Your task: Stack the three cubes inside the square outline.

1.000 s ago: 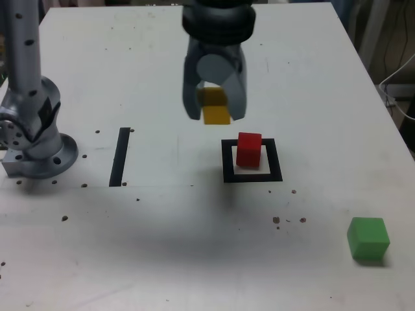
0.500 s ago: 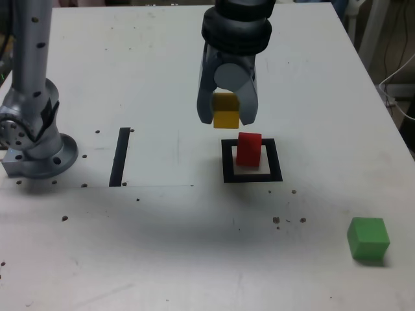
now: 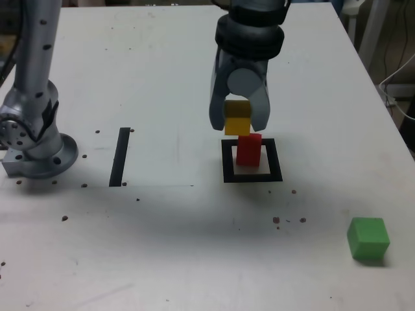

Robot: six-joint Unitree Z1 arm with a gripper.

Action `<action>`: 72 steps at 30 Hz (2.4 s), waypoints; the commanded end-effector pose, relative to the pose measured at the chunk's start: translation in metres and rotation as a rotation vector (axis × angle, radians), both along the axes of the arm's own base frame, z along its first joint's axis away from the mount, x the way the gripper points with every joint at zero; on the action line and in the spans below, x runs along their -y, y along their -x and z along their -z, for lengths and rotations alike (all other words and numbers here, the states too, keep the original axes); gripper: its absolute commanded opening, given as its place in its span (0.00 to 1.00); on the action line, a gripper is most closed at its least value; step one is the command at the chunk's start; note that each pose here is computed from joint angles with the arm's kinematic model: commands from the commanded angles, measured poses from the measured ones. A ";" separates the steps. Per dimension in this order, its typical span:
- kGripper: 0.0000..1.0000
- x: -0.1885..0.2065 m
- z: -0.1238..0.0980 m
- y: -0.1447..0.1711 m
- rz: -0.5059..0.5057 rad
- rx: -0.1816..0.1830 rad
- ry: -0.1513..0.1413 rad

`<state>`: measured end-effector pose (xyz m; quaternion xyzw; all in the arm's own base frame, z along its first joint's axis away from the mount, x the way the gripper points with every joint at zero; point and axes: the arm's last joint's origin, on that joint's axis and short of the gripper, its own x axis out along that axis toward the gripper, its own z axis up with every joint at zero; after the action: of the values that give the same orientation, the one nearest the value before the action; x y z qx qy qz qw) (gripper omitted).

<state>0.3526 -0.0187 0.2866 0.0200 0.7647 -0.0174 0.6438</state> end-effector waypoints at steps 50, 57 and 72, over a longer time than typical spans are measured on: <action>0.62 -0.008 0.027 -0.014 0.036 0.000 0.047; 0.73 -0.013 0.028 -0.017 0.034 0.005 0.021; 1.00 -0.013 0.021 -0.011 0.059 0.009 0.020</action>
<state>0.3661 -0.0046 0.2628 0.0364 0.7609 -0.0418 0.6464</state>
